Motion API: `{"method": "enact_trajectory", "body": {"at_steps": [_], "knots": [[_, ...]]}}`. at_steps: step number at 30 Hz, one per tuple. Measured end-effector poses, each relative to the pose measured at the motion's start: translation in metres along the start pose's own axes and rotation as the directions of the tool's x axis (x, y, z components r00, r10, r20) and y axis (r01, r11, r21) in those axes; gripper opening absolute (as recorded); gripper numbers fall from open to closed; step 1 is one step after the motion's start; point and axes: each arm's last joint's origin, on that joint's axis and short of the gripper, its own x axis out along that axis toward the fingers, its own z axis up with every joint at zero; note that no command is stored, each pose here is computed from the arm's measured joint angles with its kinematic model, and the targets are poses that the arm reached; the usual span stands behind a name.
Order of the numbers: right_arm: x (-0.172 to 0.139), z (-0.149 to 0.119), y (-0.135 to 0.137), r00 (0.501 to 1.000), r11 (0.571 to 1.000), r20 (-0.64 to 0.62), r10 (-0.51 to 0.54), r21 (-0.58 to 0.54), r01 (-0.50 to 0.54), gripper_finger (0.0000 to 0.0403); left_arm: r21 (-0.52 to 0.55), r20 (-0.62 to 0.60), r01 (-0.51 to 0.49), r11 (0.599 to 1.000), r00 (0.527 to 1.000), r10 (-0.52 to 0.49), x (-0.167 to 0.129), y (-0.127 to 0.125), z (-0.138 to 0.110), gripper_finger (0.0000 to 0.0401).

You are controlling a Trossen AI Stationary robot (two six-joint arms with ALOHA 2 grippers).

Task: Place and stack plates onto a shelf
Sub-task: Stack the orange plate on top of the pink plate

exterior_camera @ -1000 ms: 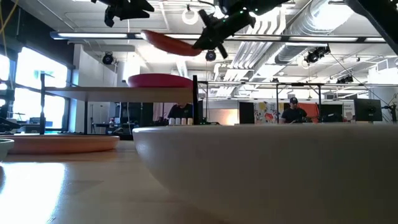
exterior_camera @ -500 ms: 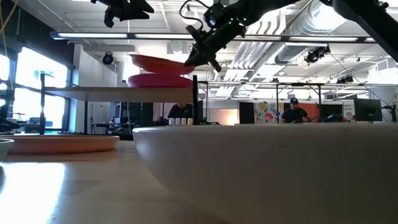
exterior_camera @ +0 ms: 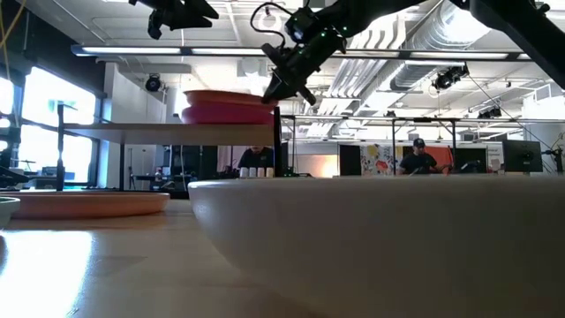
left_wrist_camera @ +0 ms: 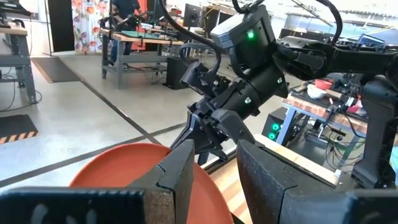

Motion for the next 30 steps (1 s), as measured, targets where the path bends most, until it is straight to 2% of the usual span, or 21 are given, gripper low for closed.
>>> {"method": "enact_trajectory", "body": {"at_steps": [30], "knots": [[0.0025,-0.0022,0.0008,0.999,0.997,-0.022,0.027,-0.069,-0.029,0.0001,0.001,-0.002,0.0,1.0,1.0,0.0,0.0,0.0,-0.0002,0.011]]}}
